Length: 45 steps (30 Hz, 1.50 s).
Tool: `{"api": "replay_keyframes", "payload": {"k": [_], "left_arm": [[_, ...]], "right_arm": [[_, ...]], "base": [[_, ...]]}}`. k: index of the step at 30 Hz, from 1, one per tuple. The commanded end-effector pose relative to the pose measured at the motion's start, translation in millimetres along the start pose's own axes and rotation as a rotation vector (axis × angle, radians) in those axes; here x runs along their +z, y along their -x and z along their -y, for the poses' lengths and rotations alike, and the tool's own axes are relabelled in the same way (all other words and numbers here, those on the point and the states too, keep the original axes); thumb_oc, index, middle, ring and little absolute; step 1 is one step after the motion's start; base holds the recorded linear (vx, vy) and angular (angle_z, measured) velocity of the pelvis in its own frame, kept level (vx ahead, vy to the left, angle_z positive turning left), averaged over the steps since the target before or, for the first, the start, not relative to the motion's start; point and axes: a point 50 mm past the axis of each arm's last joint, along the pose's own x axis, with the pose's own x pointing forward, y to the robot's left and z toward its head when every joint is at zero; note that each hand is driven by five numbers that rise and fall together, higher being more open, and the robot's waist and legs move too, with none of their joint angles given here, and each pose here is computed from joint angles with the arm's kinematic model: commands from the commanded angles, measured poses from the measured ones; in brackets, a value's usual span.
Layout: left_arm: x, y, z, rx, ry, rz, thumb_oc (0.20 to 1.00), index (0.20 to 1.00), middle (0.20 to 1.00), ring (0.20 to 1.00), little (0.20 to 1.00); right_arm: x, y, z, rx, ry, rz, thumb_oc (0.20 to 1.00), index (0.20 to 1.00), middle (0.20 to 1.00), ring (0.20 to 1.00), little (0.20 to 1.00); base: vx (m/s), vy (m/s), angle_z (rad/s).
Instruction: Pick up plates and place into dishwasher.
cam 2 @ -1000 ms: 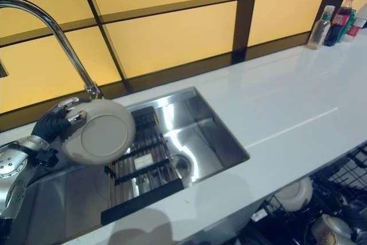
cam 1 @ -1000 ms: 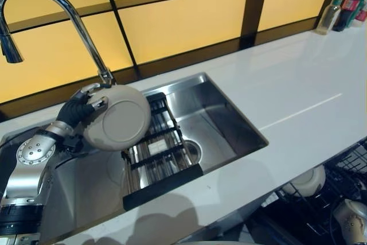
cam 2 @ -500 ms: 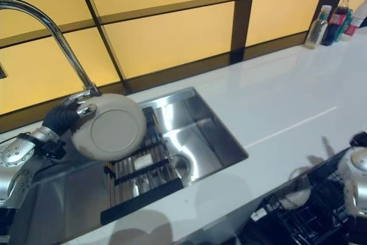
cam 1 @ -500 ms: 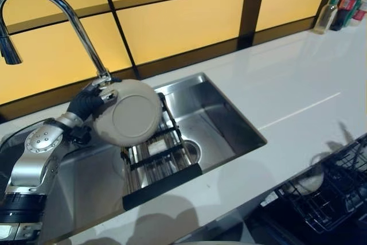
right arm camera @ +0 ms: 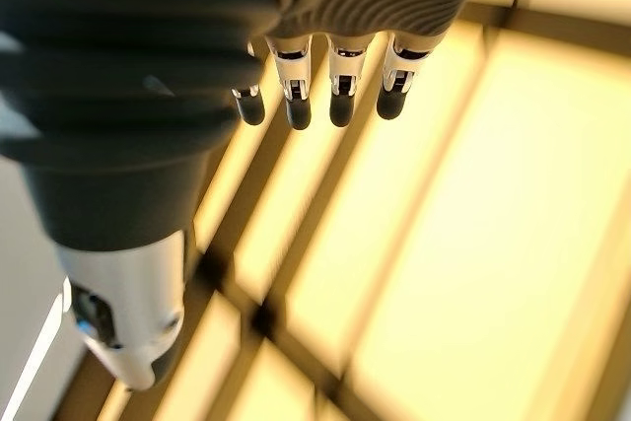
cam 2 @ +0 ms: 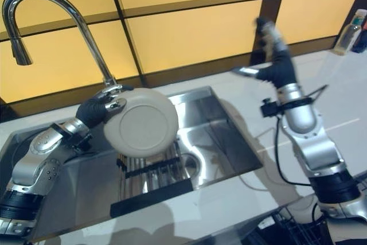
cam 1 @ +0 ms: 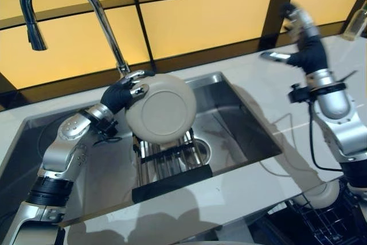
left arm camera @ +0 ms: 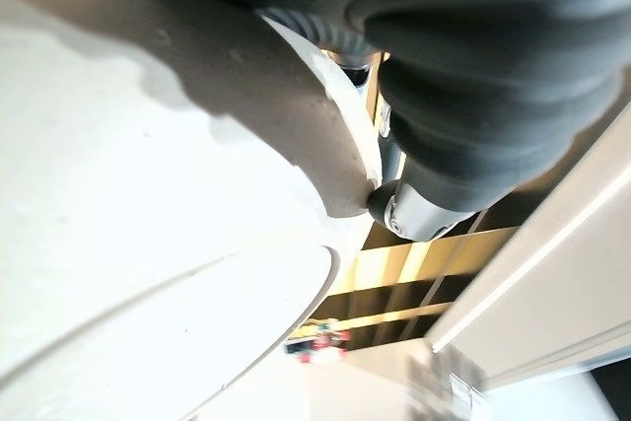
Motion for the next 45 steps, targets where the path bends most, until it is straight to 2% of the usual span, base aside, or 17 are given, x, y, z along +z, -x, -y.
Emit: {"api": "replay_keyframes", "payload": {"k": [1, 6, 11, 26, 33, 37, 38, 40, 42, 44, 45], "left_arm": [[33, -18, 17, -0.139, -0.025, 0.171, 0.2, 0.2, 0.2, 0.2, 0.2], [23, -27, 37, -0.217, -0.012, 0.173, 0.2, 0.2, 0.2, 0.2, 0.2], [15, -26, 45, -0.252, -0.024, 0.166, 0.2, 0.2, 0.2, 0.2, 0.2], [10, -19, 46, -0.231, -0.033, 0.154, 0.2, 0.2, 0.2, 0.2, 0.2], [9, -22, 49, -0.241, -0.02, 0.158, 0.2, 0.2, 0.2, 0.2, 0.2], [7, -24, 51, -0.241, 0.012, 0.164, 0.2, 0.2, 0.2, 0.2, 0.2], [6, -25, 52, -0.24, 0.027, 0.17, 0.2, 0.2, 0.2, 0.2, 0.2], [4, -26, 55, -0.24, 0.045, 0.174, 0.2, 0.2, 0.2, 0.2, 0.2], [3, -27, 58, -0.243, 0.058, 0.177, 0.2, 0.2, 0.2, 0.2, 0.2], [2, -28, 61, -0.248, 0.082, 0.18, 0.2, 0.2, 0.2, 0.2, 0.2], [1, -29, 62, -0.249, 0.09, 0.181, 0.2, 0.2, 0.2, 0.2, 0.2]], "right_arm": [[8, -10, -24, 0.188, -0.062, 0.008, 1.0, 1.0, 1.0, 1.0, 1.0], [-3, -13, -54, 0.314, -0.146, -0.056, 1.0, 1.0, 1.0, 1.0, 1.0], [-16, -6, -74, 0.447, -0.13, -0.134, 1.0, 1.0, 1.0, 1.0, 1.0], [-77, 28, -84, 0.498, -0.266, -0.559, 1.0, 1.0, 1.0, 1.0, 1.0], [-77, 34, -97, 0.589, -0.409, -0.562, 1.0, 1.0, 1.0, 1.0, 1.0], [-75, 35, -106, 0.653, -0.505, -0.562, 0.721, 0.721, 0.721, 0.721, 0.721], [-76, 36, -110, 0.665, -0.535, -0.572, 0.683, 0.683, 0.683, 0.683, 0.683], [-77, 38, -114, 0.688, -0.571, -0.582, 0.661, 0.661, 0.661, 0.661, 0.661], [-78, 41, -118, 0.706, -0.611, -0.587, 0.664, 0.664, 0.664, 0.664, 0.664], [-78, 42, -120, 0.717, -0.669, -0.589, 0.715, 0.715, 0.715, 0.715, 0.715], [-77, 43, -122, 0.725, -0.691, -0.588, 0.831, 0.831, 0.831, 0.831, 0.831]], "base": [[-0.01, 0.009, 0.19], [0.0, 0.001, 0.17], [0.01, 0.005, 0.04], [0.0, 0.0, 0.0], [0.0, 0.0, 0.0], [0.0, 0.0, 0.0], [0.0, 0.0, 0.0], [0.0, 0.0, 0.0], [0.0, 0.0, 0.0], [0.0, 0.0, 0.0], [0.0, 0.0, 0.0]]}}
